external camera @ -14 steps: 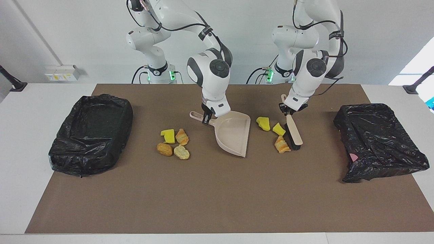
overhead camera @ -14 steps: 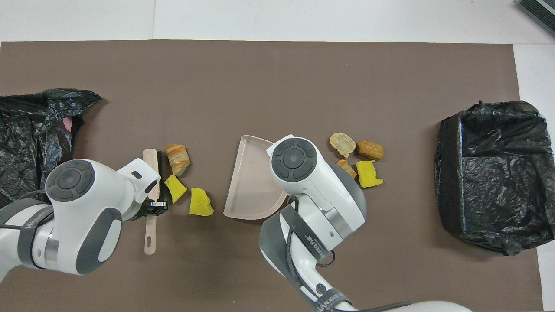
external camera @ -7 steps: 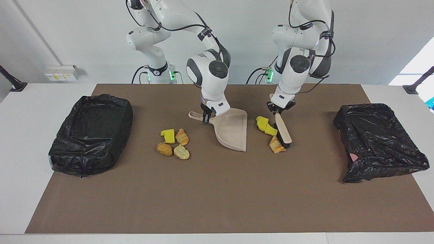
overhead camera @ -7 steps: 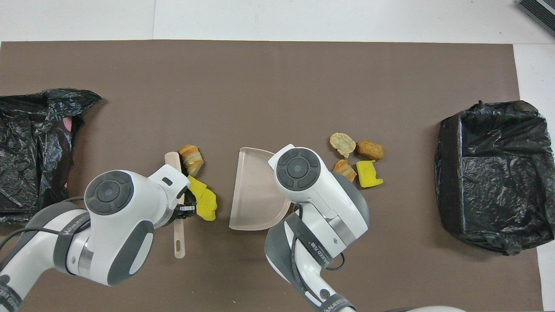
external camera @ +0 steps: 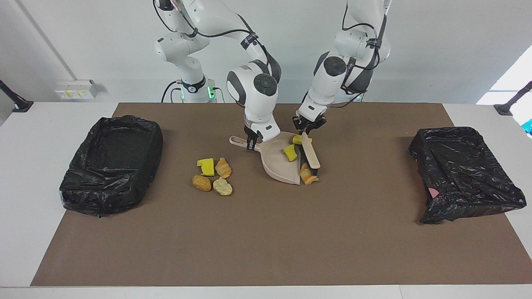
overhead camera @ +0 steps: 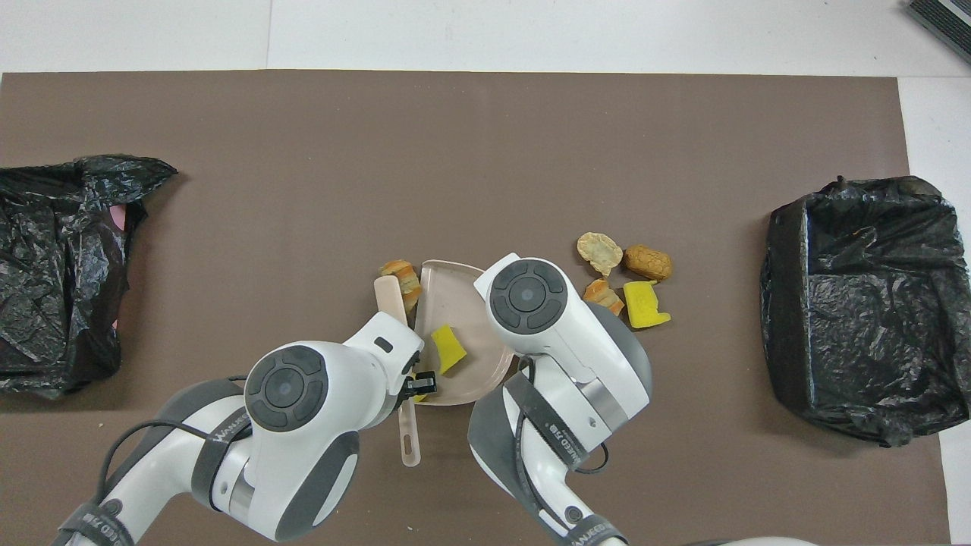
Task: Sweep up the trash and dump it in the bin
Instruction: 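Sweep the sponge and bread pieces into the dustpan with the left gripper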
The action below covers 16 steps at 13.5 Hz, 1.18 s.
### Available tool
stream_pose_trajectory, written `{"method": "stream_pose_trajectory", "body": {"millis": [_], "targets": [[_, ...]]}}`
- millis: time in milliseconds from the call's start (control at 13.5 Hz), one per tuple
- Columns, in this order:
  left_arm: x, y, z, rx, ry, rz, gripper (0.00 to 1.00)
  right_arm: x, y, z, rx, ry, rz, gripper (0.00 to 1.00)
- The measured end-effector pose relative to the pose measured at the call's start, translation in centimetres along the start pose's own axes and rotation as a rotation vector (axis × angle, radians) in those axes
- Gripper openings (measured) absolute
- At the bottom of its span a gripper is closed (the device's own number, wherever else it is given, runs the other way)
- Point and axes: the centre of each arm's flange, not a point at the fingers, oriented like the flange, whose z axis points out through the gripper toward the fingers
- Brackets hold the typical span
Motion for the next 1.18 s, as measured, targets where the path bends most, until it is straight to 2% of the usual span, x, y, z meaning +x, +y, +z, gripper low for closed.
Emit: {"method": "stream_pose_trajectory", "body": {"millis": [222, 517, 813, 1034, 1182], "targets": [[1.8, 1.9, -3.4, -0.031, 0.001, -0.007, 0.26, 0.0, 0.0, 0.0, 0.0, 0.0, 0.0, 0.31], [5.7, -2.4, -5.2, -0.028, -0.008, -0.096, 0.26, 0.0, 0.0, 0.0, 0.001, 0.0, 0.0, 0.31], [8.5, -8.2, -3.8, 0.001, -0.063, -0.012, 0.26, -0.1, 0.0, 0.2, 0.0, 0.0, 0.001, 0.31], [7.7, -10.2, -0.8, 0.025, -0.124, 0.078, 0.26, -0.2, -0.1, 0.4, -0.004, 0.005, 0.001, 0.31], [6.4, -8.8, 0.1, 0.035, -0.144, 0.12, 0.26, -0.3, -0.2, 0.5, -0.004, 0.006, 0.001, 0.31]]}}
